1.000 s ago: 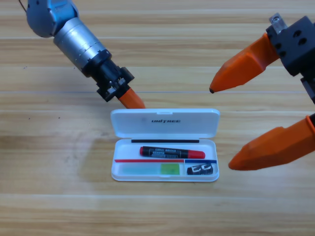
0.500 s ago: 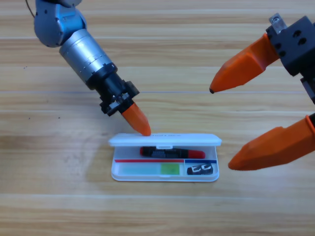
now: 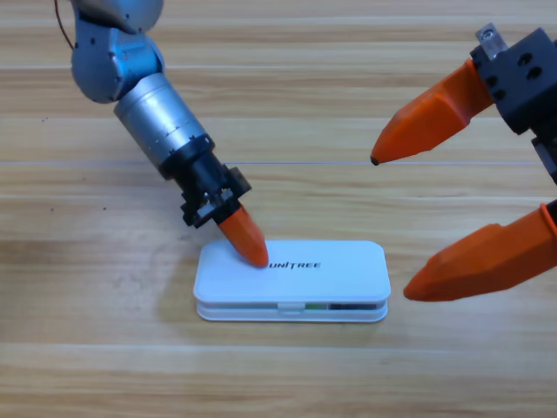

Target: Clean up eraser and pencils

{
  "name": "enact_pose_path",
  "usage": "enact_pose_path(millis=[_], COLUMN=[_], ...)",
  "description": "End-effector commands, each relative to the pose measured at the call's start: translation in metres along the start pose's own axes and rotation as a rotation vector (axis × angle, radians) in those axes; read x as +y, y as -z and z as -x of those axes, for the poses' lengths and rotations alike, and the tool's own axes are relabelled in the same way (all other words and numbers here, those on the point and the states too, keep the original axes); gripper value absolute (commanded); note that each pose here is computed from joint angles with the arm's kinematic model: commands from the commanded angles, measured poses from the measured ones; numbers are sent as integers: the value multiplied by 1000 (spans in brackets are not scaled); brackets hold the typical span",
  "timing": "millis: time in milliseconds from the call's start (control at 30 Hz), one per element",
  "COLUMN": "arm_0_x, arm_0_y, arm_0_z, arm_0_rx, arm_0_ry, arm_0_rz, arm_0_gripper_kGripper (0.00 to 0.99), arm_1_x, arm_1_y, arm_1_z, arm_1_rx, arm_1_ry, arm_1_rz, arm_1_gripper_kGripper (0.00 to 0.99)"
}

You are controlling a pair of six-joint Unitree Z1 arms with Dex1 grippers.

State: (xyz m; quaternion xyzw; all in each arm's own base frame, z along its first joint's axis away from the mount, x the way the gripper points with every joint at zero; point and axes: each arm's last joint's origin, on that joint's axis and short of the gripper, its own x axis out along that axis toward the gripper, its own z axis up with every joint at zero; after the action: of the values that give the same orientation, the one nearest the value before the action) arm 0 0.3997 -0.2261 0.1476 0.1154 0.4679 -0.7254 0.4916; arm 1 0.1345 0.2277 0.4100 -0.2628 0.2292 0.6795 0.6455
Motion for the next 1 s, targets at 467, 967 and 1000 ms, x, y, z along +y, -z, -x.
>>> enact_pose_path(millis=[467, 967, 1000], arm_0_x=[-12, -142, -162], arm_0_y=[20, -60, -67], arm_0_z=[-62, 34, 44], arm_0_rx=[171, 164, 157], arm_0_ry=[-83, -251, -263], arm_0_rz=[-36, -177, -201], arm_0_gripper_kGripper=[0, 0, 0], arm_1_x=[-6, -7, -7], arm_1_y=[0, 0, 0], arm_1_z=[-21, -22, -22], arm_1_rx=[13, 15, 15], arm_1_ry=[-37, -38, -38], arm_1_rz=[-18, -21, -21], arm_1_gripper_kGripper=[990, 990, 990])
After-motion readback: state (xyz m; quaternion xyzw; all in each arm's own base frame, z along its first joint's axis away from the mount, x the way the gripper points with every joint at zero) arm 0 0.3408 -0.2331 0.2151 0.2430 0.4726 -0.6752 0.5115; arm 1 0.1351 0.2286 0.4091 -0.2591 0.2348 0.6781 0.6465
